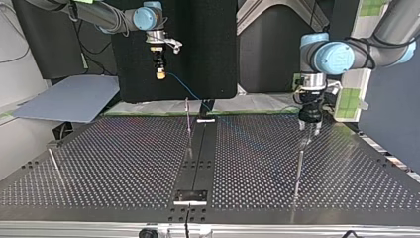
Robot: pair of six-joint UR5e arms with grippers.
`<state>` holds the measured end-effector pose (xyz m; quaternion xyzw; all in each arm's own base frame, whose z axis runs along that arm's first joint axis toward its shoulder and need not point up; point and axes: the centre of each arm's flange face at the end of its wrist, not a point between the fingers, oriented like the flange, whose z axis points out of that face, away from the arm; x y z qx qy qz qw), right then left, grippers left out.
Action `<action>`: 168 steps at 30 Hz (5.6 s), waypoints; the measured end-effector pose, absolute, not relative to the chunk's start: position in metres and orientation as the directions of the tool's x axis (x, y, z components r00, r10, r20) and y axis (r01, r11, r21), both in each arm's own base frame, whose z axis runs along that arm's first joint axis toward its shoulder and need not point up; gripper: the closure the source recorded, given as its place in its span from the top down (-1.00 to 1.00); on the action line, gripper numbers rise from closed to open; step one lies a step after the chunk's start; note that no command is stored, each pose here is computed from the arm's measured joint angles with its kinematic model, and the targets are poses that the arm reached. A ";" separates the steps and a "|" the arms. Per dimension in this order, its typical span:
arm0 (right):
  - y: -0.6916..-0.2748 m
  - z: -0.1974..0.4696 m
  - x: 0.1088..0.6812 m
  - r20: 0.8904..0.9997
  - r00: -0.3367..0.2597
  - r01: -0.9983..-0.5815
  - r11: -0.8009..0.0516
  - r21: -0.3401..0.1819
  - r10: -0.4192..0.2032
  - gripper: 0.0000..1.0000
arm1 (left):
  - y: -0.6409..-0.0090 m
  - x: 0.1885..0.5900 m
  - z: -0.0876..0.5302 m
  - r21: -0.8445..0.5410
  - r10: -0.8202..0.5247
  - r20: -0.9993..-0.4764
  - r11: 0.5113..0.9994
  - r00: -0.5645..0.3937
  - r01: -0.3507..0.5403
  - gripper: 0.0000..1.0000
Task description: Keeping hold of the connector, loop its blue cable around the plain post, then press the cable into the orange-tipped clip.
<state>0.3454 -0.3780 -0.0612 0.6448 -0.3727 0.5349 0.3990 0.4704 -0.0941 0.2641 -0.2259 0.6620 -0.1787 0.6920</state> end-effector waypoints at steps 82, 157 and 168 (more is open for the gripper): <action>-0.379 -0.060 0.348 0.987 0.152 -0.905 -0.408 0.117 -0.053 -1.00 | -0.123 0.416 0.488 -0.185 -0.181 -0.972 0.983 0.147 -0.011 0.98; -0.378 -0.061 0.350 0.986 0.157 -0.903 -0.414 0.119 -0.059 -1.00 | -0.146 0.398 0.495 -0.024 -0.068 -0.953 0.988 -0.295 -0.151 0.98; -0.378 -0.060 0.351 0.986 0.159 -0.902 -0.414 0.121 -0.059 -1.00 | -0.146 0.397 0.496 -0.021 -0.069 -0.955 0.986 -0.290 -0.163 0.98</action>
